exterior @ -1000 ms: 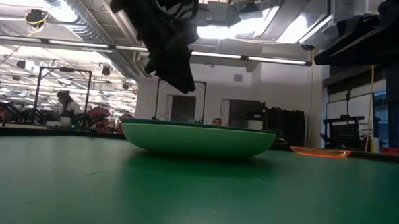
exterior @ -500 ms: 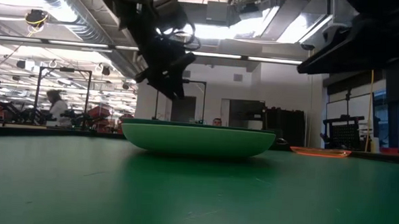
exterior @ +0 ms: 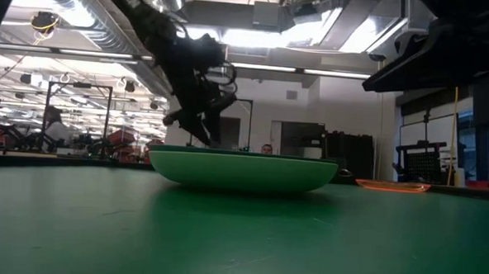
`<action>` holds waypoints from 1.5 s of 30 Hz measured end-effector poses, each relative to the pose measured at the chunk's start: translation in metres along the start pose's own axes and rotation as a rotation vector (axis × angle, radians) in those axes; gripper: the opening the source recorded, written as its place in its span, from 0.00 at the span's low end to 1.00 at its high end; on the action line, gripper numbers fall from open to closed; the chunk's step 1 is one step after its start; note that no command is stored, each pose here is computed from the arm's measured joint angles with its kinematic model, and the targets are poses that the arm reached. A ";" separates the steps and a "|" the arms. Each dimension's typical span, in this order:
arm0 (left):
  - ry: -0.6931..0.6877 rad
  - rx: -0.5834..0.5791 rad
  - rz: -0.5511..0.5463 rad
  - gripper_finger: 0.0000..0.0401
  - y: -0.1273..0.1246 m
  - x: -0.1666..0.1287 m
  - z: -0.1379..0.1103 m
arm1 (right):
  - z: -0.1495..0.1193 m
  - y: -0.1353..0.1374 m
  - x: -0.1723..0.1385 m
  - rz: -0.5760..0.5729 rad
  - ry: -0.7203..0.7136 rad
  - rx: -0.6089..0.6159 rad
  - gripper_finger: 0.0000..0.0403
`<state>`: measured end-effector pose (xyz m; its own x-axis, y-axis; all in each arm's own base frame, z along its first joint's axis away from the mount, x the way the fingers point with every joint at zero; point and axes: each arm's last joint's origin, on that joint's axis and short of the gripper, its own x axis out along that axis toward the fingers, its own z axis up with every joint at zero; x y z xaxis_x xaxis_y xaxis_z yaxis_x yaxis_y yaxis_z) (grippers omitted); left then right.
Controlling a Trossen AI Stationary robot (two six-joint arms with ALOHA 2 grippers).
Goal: Stack plastic plates
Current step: Stack the pink plate on top of the blue plate
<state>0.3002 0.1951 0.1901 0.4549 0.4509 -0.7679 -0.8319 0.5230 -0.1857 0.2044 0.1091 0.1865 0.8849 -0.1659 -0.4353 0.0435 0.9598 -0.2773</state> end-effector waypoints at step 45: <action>0.062 -0.159 -0.150 0.29 0.034 0.074 -0.005 | -0.013 -0.011 0.009 -0.009 0.020 0.032 0.35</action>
<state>0.3041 0.2422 0.1241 0.5606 0.3291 -0.7599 -0.7984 0.4581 -0.3907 0.2055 0.0941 0.1745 0.8748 -0.1786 -0.4504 0.0662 0.9649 -0.2541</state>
